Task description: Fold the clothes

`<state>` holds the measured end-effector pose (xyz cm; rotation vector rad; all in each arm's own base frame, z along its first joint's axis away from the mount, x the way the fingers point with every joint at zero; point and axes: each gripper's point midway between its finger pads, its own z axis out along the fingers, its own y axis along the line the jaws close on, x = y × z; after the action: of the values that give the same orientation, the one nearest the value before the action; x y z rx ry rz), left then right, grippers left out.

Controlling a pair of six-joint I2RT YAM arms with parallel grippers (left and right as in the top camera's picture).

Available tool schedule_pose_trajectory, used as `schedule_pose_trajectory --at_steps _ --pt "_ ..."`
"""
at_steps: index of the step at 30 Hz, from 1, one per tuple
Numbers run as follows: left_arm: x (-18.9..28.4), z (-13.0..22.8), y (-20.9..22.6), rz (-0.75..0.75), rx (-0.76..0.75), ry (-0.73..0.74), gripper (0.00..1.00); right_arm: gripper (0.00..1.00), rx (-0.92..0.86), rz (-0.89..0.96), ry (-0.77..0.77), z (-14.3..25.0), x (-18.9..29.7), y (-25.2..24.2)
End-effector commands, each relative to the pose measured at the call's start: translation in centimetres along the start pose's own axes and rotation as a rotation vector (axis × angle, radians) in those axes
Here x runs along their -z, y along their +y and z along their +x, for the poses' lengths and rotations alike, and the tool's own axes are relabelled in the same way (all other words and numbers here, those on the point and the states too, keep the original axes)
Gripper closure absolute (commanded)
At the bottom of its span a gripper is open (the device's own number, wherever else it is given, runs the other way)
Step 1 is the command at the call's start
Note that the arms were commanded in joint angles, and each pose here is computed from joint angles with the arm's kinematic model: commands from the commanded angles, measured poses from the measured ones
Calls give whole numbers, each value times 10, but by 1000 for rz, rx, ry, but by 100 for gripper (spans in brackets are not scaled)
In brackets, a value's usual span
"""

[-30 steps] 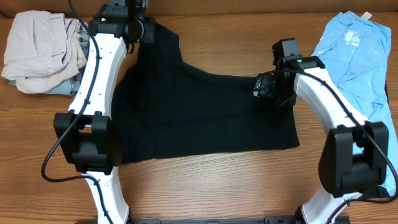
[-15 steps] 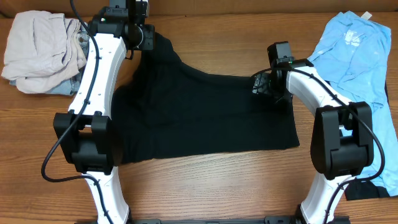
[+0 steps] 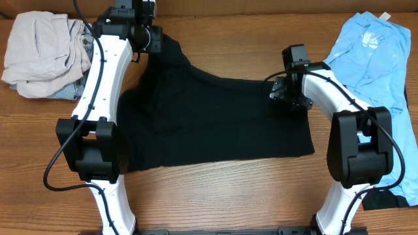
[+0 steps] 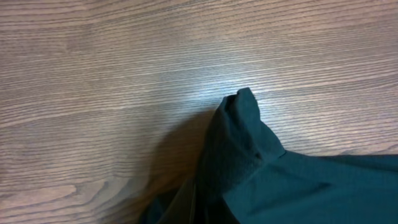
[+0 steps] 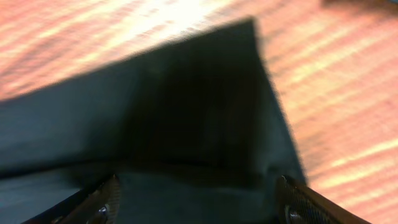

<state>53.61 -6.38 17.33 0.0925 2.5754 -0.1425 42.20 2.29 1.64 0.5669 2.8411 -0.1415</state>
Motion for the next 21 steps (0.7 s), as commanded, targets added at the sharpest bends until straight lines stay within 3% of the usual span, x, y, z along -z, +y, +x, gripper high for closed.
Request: schedule_pose_trajectory --at_steps 1,7,16,19,21 --pt "6 -4 2 -7 -22 -13 96 18 -68 20 24 -1 -4 -15" --pt "6 -4 2 -8 -22 -13 96 27 -55 -52 53 1 -5 -6" --pt "6 -4 2 -8 -22 -13 96 59 -55 -76 49 0 -5 0" --pt "6 -4 2 -8 -22 -13 96 65 -59 -81 38 -3 -5 -1" --pt "6 -4 2 -8 -22 -14 96 76 -65 -87 23 -8 -5 -1"
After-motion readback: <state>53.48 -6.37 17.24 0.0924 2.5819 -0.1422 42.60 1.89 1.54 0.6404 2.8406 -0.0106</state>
